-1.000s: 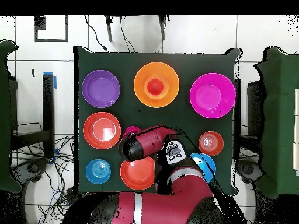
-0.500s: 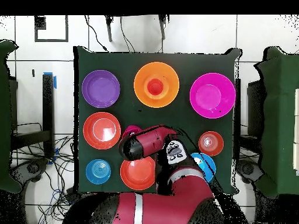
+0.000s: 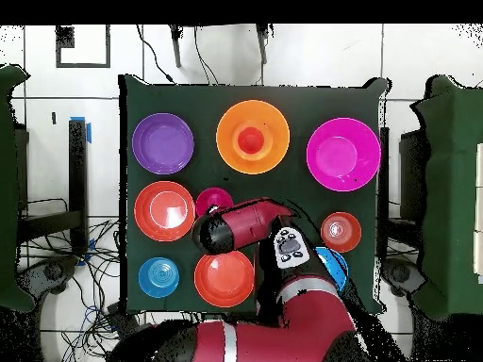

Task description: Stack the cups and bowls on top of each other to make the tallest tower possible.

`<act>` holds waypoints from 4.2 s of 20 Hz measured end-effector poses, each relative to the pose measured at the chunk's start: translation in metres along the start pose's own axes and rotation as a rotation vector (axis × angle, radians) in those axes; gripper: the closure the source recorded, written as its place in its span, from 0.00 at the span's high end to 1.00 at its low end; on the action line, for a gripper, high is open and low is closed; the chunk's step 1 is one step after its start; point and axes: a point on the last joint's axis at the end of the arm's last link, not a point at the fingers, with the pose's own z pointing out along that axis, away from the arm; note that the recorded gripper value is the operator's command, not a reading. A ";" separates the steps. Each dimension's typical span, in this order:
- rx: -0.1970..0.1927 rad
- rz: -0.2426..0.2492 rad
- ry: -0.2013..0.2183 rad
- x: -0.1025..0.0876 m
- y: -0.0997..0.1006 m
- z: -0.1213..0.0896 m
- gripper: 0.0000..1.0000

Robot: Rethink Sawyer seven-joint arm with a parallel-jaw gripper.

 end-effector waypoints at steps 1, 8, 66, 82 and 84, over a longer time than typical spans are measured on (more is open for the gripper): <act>-0.008 0.008 -0.010 -0.005 0.003 -0.006 0.00; -0.025 0.031 -0.038 -0.019 0.010 -0.022 0.00; -0.088 0.220 0.026 -0.094 -0.050 -0.127 0.00; -0.132 0.236 -0.029 -0.133 -0.044 -0.141 0.00; -0.139 0.232 -0.040 -0.139 -0.041 -0.144 0.00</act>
